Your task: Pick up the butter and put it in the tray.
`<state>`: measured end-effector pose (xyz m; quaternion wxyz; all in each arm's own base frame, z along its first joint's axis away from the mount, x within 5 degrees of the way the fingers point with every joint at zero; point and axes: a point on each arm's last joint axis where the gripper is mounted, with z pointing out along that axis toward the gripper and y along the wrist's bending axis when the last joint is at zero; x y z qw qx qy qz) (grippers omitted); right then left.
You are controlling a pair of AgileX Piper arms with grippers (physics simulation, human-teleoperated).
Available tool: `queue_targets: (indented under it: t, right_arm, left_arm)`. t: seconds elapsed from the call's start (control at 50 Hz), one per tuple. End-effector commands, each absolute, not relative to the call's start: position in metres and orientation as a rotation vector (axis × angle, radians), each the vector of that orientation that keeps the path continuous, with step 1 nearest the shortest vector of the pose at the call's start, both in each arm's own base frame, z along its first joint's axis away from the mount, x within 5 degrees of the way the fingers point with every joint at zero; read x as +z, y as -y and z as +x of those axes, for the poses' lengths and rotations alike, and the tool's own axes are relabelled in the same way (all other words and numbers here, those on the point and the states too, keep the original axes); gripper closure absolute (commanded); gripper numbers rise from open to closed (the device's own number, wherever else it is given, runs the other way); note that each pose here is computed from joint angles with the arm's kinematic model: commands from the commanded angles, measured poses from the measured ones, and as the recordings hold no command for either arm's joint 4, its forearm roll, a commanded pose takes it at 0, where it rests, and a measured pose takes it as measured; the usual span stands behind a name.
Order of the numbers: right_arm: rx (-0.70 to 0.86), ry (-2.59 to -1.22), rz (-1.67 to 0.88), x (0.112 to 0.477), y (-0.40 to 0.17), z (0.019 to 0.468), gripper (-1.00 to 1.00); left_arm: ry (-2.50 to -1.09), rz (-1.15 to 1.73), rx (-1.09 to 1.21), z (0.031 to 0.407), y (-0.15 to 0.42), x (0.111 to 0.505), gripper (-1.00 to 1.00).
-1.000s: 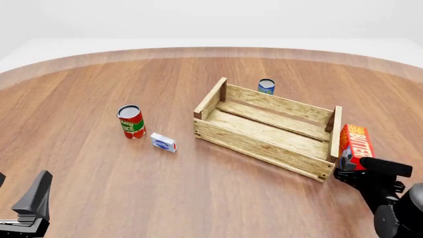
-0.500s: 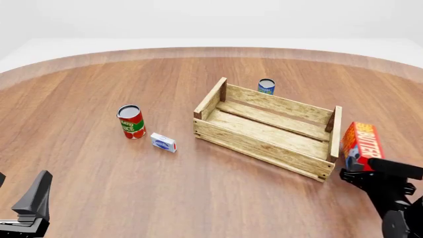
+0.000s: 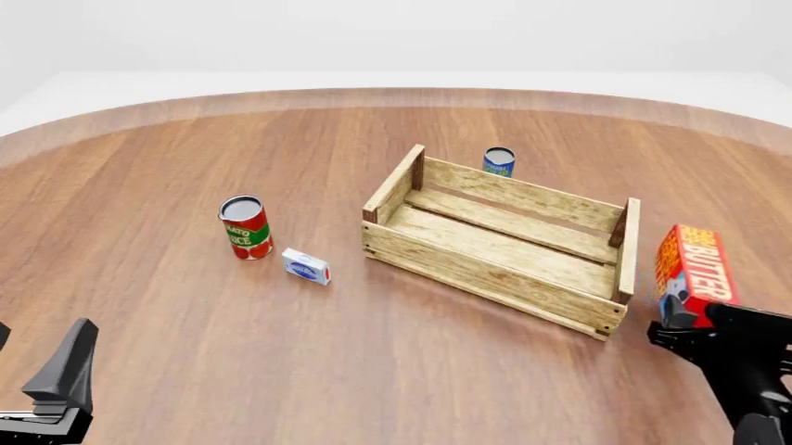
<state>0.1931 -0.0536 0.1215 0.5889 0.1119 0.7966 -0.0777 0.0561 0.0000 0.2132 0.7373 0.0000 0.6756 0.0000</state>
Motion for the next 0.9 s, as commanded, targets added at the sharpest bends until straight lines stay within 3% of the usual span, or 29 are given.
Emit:
queue_targets:
  t: [0.02, 0.4, 0.9]
  right_arm:
    - [-0.180, -1.809, 0.266, 0.133, 0.051, 0.181, 1.00]
    - [-0.192, -1.760, 0.238, 0.145, 0.045, 0.163, 1.00]
    - [-0.195, -1.689, 0.182, 0.195, 0.029, 0.119, 1.00]
  left_arm:
    - [-1.484, 0.000, 0.000, 0.056, 0.000, 0.213, -1.00]
    - [-1.484, 0.000, 0.000, 0.056, 0.000, 0.213, -1.00]
    - [-1.484, 0.000, 0.000, 0.056, 0.000, 0.213, -1.00]
